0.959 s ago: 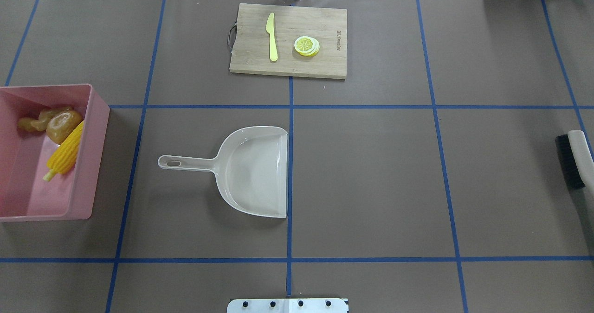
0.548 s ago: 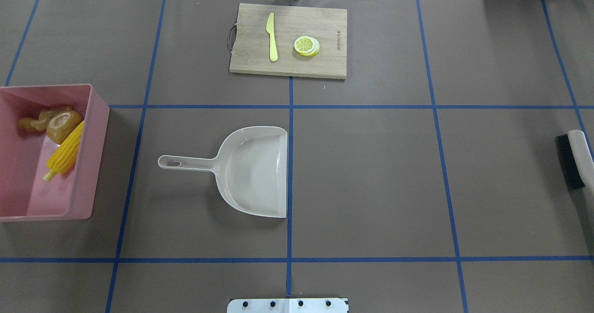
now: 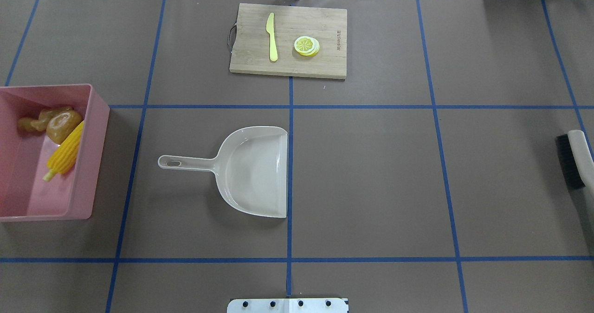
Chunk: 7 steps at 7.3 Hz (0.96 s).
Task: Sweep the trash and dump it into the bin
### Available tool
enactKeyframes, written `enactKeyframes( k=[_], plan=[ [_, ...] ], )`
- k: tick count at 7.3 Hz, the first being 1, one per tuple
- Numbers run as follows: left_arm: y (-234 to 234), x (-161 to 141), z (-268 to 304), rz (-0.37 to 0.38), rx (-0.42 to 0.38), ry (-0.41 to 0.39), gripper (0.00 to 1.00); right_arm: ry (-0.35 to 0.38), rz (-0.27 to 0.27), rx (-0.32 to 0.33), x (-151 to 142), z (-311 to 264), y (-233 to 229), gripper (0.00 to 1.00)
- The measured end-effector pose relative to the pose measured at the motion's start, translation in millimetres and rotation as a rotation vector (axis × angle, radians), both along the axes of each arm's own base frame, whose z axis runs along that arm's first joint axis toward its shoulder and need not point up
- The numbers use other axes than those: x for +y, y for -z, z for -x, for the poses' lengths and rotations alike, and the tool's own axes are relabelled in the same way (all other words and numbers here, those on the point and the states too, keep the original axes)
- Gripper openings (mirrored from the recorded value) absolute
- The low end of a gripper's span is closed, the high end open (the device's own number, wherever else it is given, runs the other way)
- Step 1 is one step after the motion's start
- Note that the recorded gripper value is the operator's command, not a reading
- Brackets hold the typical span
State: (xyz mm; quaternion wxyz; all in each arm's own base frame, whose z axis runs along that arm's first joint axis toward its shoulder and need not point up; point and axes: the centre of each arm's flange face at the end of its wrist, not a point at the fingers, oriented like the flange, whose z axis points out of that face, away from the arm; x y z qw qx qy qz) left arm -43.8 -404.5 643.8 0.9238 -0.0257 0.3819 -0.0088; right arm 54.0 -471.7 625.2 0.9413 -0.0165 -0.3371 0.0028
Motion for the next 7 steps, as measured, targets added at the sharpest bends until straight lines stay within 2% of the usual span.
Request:
enactKeyframes(
  k=[7],
  plan=[
    [-4.4, 1.8, 0.8, 0.01, -0.001, 0.001, 0.98, 0.0, 0.003, 0.0, 1.1, 0.0, -1.2, 1.0]
  ],
)
